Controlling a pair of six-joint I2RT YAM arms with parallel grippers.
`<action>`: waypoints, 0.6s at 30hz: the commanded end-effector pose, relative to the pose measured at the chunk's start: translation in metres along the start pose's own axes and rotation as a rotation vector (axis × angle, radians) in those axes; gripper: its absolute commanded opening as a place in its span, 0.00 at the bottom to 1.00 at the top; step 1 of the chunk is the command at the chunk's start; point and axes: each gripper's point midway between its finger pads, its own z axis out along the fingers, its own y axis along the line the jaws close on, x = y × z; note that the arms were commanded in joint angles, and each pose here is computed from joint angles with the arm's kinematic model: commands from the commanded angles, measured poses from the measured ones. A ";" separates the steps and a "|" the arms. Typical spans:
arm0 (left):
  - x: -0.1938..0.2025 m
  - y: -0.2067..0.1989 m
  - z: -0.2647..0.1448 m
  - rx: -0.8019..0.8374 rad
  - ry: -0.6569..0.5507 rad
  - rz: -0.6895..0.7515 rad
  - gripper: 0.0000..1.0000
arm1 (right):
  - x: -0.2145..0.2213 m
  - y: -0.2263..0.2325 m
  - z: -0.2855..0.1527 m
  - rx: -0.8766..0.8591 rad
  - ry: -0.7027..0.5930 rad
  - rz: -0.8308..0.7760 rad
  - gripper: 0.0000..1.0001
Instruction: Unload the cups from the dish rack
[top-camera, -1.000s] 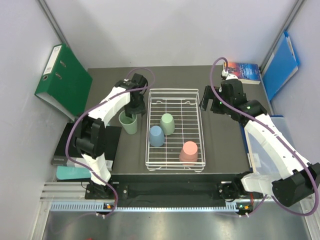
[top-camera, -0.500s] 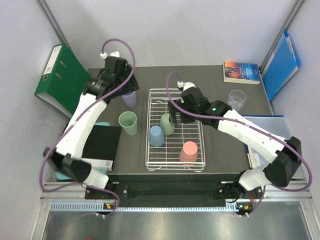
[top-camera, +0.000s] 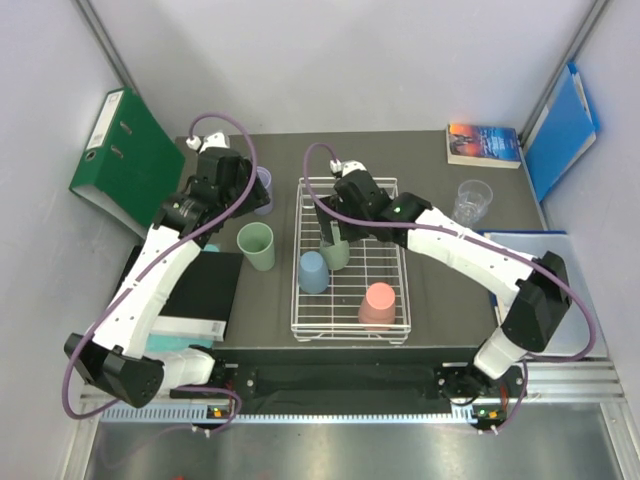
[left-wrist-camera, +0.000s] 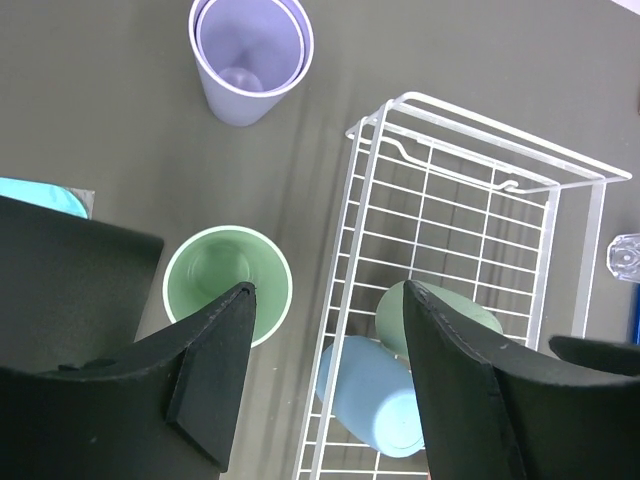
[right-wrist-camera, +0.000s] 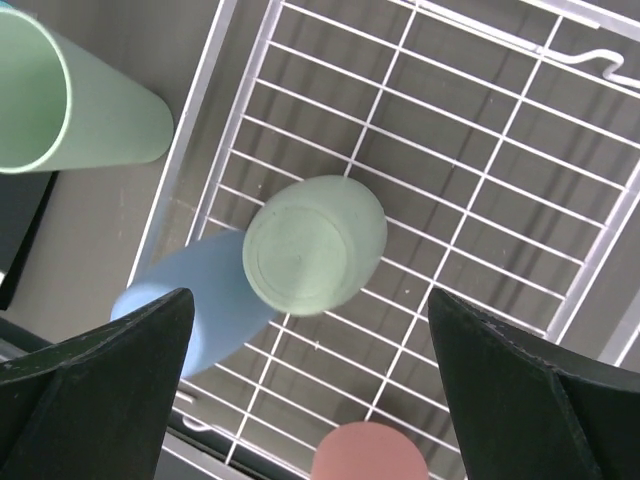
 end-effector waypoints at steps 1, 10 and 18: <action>-0.018 -0.010 -0.012 0.061 -0.083 -0.020 0.66 | -0.019 0.017 0.009 -0.025 -0.048 -0.017 1.00; -0.008 -0.008 -0.007 0.062 -0.061 -0.017 0.65 | 0.008 0.016 0.050 -0.008 0.035 -0.033 0.57; -0.005 -0.006 -0.004 0.060 -0.063 -0.026 0.64 | -0.005 0.014 0.033 -0.002 -0.011 -0.035 0.00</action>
